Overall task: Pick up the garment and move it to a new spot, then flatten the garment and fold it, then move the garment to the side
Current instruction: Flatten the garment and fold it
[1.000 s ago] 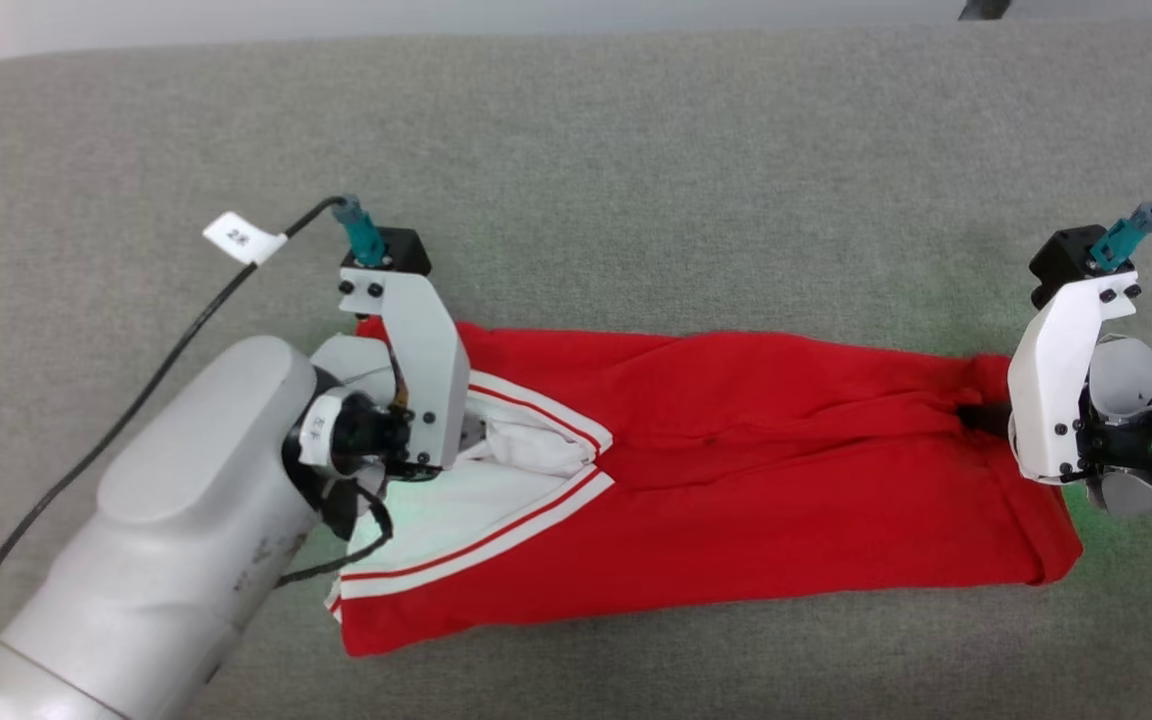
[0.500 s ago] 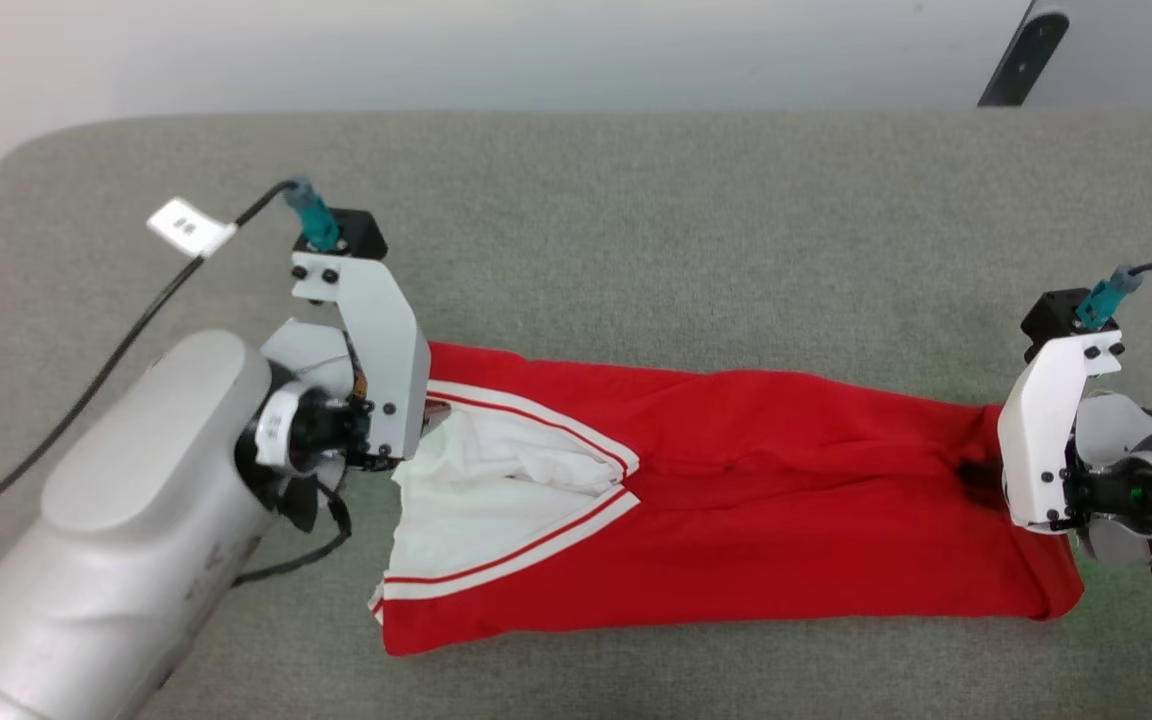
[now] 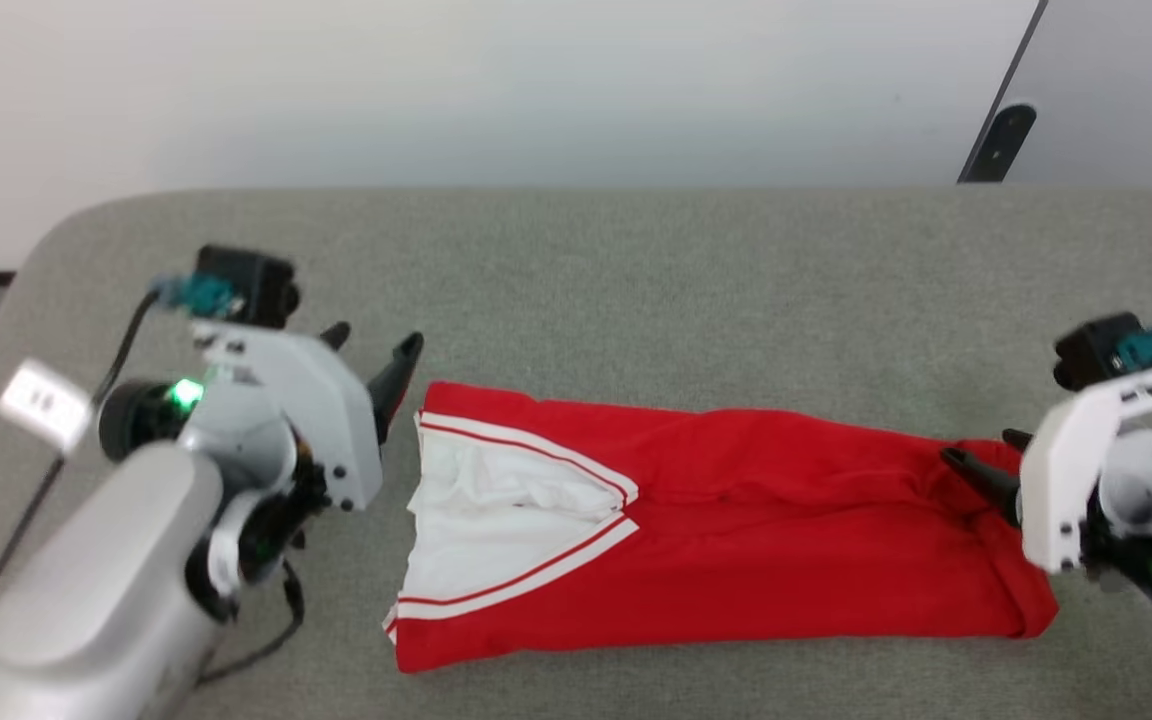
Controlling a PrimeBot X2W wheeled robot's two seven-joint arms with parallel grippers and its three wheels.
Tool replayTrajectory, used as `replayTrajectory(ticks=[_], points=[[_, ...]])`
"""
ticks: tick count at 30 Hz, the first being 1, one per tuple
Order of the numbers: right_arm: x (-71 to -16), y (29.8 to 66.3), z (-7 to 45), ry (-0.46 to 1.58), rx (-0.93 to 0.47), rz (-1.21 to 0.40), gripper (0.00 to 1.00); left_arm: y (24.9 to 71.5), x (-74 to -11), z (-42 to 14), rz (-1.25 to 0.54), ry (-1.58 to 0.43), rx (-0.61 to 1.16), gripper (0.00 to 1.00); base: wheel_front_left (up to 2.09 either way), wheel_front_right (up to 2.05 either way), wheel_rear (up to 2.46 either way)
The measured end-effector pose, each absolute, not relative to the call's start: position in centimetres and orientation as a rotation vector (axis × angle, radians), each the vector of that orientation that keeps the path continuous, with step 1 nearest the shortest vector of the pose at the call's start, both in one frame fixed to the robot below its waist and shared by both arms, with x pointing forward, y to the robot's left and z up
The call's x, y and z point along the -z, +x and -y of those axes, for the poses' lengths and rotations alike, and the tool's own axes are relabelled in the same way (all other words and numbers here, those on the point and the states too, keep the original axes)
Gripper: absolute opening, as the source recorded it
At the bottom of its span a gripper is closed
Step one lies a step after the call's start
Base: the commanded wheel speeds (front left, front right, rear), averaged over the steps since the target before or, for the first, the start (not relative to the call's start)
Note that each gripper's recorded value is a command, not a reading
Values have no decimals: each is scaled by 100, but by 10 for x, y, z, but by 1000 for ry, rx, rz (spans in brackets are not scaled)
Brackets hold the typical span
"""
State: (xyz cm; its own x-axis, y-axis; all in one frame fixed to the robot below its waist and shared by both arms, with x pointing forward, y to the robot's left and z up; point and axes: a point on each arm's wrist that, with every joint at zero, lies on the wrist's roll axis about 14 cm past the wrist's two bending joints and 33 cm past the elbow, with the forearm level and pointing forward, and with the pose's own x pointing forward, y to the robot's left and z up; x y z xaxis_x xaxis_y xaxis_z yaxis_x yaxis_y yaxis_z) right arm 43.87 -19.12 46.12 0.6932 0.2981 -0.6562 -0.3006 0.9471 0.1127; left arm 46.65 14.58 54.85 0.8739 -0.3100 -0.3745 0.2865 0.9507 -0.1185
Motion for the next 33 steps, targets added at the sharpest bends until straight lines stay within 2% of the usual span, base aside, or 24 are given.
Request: replayTrajectory(ticks=[10,16,19,25,33], points=[[-513,415,201,-79,-346,-275,100,423,-573,-160,-38,-126,262,100,0,0,0],[-522,391,204,-69,-332,-127,100,396,-568,-176,90,-144,198,100,0,0,0],[-531,383,209,-56,-306,-52,100,386,-559,-178,89,-161,180,100,0,0,0],[-547,370,234,-49,-220,42,100,382,-572,-174,173,-196,156,100,0,0,0],[-547,347,283,-56,-60,54,100,387,-565,-139,188,-173,271,100,0,0,0]])
